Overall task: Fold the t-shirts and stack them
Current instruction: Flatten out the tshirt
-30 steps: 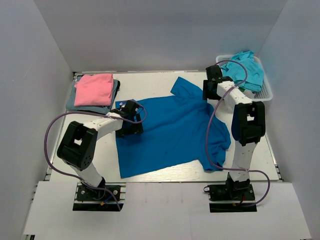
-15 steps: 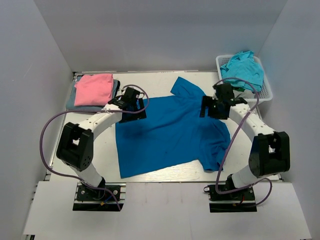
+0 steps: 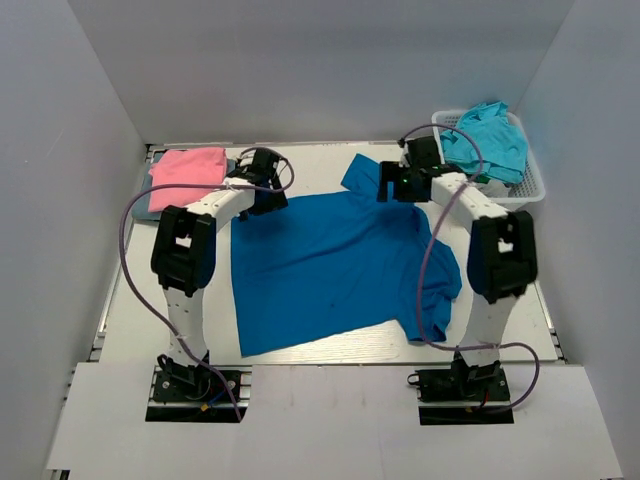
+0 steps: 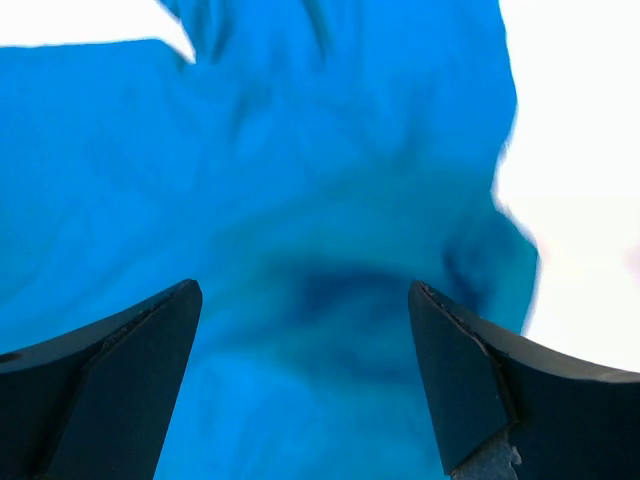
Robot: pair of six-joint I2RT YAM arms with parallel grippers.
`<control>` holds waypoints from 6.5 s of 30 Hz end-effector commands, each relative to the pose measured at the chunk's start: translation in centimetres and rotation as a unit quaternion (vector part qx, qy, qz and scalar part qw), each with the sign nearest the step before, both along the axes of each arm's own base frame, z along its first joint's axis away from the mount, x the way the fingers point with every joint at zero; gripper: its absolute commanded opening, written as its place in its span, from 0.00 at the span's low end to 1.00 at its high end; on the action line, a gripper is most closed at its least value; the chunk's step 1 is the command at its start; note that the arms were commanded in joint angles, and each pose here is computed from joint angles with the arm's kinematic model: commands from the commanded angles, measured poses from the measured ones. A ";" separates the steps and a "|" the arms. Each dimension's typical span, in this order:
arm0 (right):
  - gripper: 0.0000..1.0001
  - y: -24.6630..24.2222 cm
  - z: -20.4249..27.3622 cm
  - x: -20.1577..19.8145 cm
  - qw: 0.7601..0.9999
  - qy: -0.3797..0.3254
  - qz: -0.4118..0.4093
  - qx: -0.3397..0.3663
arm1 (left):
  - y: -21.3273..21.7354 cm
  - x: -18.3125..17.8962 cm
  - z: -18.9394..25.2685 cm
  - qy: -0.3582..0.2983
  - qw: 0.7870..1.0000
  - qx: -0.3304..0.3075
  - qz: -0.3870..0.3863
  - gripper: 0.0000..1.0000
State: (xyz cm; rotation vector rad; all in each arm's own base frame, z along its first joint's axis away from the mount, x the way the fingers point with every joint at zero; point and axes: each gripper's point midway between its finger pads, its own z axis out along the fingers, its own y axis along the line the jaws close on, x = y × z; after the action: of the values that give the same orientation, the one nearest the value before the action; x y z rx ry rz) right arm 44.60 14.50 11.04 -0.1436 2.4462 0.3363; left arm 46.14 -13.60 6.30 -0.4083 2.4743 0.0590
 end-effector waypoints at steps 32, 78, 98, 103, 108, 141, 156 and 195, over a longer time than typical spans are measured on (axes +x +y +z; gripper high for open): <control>0.90 3.5 5.8 15.6 0.988 -0.134 -0.068 0.023 | 1.7 14.6 6.4 -0.121 0.988 -0.019 -0.089 1.00; 0.00 -8.1 -7.6 -29.4 0.926 0.238 -0.294 -0.019 | 11.6 -26.4 -5.4 0.092 0.956 -0.076 0.269 0.72; 0.67 -8.6 -3.5 -32.3 0.905 0.253 -0.343 0.007 | 11.0 -26.7 -5.4 0.110 0.960 -0.080 0.245 0.00; 0.79 -5.5 -1.7 -29.1 0.952 0.207 -0.216 0.058 | 12.5 -29.0 -4.1 0.133 0.945 -0.046 0.296 0.00; 0.90 -5.5 2.2 -24.0 0.974 0.111 -0.192 0.051 | 12.7 -30.6 -2.4 0.158 0.924 -0.043 0.345 0.00; 0.90 -1.8 -7.5 7.8 0.984 0.066 -0.160 0.047 | 4.6 -5.1 -1.1 0.020 0.988 -0.118 0.098 1.00; 0.90 -8.7 -9.9 3.3 0.949 0.094 -0.297 0.043 | 7.0 -10.0 -5.9 0.096 0.983 -0.073 0.139 1.00; 0.90 -2.9 -1.0 9.5 0.994 -0.055 -0.098 -0.014 | 1.9 4.7 2.8 -0.036 0.993 -0.107 -0.014 1.00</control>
State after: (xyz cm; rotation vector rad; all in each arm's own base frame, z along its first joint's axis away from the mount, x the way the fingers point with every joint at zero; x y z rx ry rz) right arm 51.92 11.54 6.72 0.0873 2.4254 0.2085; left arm 49.55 -11.17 10.59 -0.5116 2.3751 -0.2442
